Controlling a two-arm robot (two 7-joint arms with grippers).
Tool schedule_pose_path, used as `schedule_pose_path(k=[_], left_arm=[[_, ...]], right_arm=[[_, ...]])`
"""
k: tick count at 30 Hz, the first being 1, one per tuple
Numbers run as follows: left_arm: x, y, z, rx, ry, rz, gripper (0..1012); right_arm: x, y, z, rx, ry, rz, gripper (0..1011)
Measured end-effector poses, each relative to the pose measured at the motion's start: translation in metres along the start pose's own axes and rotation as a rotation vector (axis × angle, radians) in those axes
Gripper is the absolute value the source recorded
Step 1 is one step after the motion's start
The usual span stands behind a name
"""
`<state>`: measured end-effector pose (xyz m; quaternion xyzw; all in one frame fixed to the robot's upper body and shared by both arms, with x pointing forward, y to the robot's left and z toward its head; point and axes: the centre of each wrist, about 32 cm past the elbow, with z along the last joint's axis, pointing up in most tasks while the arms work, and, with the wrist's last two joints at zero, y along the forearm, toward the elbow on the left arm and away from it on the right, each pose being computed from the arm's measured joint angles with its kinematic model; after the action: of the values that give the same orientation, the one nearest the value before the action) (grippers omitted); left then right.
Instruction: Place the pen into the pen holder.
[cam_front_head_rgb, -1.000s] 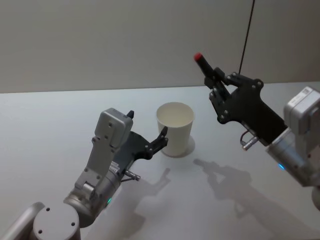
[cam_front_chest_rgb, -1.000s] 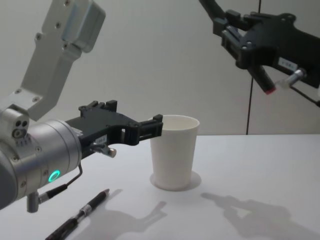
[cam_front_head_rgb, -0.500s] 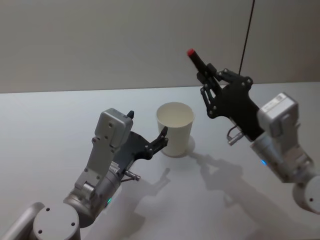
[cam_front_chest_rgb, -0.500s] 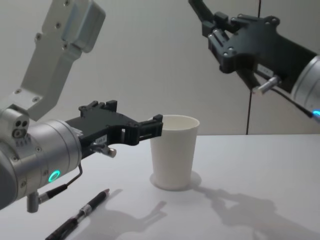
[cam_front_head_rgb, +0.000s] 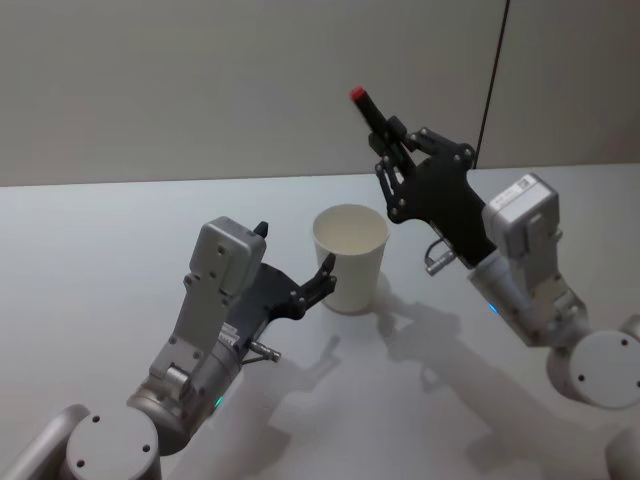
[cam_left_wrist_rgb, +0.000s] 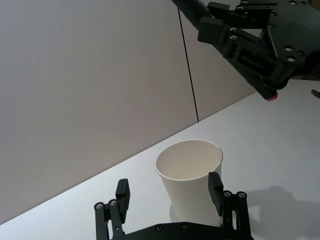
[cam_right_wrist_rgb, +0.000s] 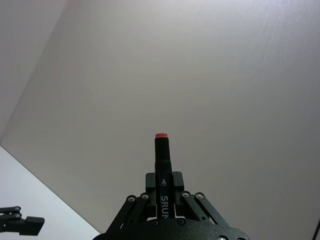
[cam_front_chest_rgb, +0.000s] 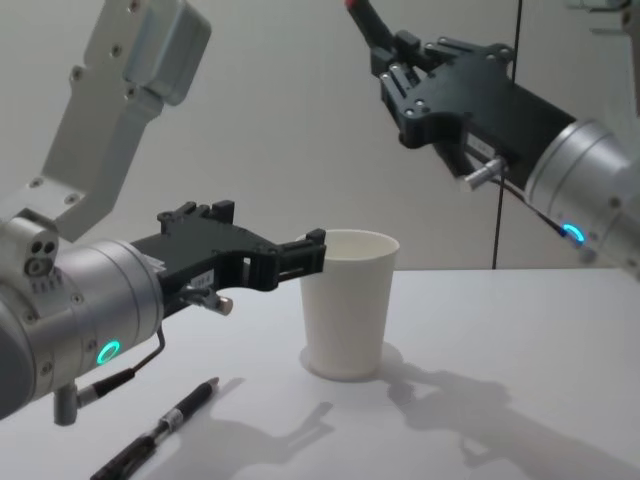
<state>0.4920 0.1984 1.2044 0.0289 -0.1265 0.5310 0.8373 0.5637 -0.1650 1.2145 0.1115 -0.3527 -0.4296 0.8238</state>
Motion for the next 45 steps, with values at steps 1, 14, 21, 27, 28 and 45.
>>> schedule_pose_path(k=[1, 14, 21, 27, 28, 45], left_arm=[[0.0000, 0.0000, 0.0000, 0.000, 0.000, 0.000, 1000], [0.0000, 0.0000, 0.0000, 0.000, 0.000, 0.000, 1000], [0.0000, 0.0000, 0.0000, 0.000, 0.000, 0.000, 1000], [0.0000, 0.0000, 0.0000, 0.000, 0.000, 0.000, 1000], [0.0000, 0.0000, 0.0000, 0.000, 0.000, 0.000, 1000], [0.0000, 0.0000, 0.0000, 0.000, 0.000, 0.000, 1000]], right_arm=[[0.000, 0.002, -0.002, 0.010, 0.013, 0.005, 184], [0.001, 0.022, -0.018, 0.061, 0.123, 0.060, 184], [0.001, 0.032, -0.026, 0.066, 0.168, 0.093, 184], [0.001, 0.040, -0.034, 0.057, 0.201, 0.116, 183], [0.001, 0.043, -0.035, 0.057, 0.208, 0.121, 184], [0.002, 0.059, -0.055, 0.028, 0.284, 0.166, 185]])
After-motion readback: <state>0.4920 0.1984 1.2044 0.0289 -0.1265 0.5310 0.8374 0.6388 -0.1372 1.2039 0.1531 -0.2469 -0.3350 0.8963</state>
